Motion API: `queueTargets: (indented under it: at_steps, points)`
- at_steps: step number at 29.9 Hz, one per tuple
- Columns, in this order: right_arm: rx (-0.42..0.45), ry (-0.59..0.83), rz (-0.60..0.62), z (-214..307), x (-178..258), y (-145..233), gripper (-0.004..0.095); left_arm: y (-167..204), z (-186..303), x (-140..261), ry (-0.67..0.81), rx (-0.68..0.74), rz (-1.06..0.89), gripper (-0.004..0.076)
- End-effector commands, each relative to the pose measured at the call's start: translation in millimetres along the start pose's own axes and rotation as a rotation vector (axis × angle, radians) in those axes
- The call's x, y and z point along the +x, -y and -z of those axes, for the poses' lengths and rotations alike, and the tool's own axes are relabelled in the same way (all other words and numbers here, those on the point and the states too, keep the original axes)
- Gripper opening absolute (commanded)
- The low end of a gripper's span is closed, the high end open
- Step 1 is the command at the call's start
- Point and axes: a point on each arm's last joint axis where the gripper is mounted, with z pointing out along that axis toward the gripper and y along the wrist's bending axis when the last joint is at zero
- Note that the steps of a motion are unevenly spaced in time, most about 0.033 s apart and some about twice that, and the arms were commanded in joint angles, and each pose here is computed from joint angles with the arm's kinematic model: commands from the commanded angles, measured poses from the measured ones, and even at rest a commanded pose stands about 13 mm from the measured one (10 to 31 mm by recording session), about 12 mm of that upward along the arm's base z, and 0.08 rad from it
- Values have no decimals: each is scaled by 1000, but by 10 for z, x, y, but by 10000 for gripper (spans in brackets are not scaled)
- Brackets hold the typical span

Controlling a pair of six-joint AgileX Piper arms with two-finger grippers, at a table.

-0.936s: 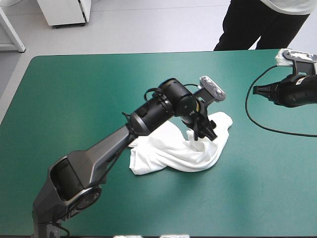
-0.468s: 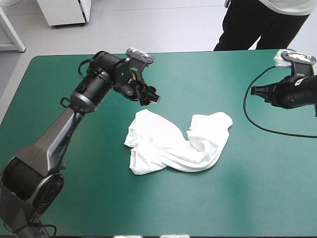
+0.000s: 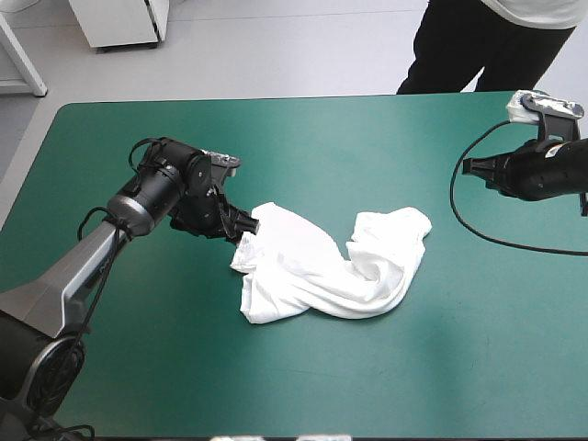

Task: Fold the cloth

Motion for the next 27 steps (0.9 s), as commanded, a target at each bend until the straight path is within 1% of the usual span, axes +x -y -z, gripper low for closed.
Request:
queueTargets:
  at_steps: [1,15,17,22,25,27]
  points:
    - [-18,104,14,217,-52,-50,-17,7,15,79,-31,18,24,527]
    - [-18,109,22,218,-56,-50,-17,60,-446,-95,-33,19,40,523]
    - [-18,109,22,218,-56,-50,-18,68,-519,-117,-38,18,39,496]
    - [-18,109,22,218,-56,-50,-17,80,-686,-124,-72,15,37,381]
    - [-17,109,21,211,-59,-49,-18,88,-724,-142,-65,21,39,352]
    - [-17,110,21,211,-60,-48,-17,100,-779,-145,-79,27,41,347]
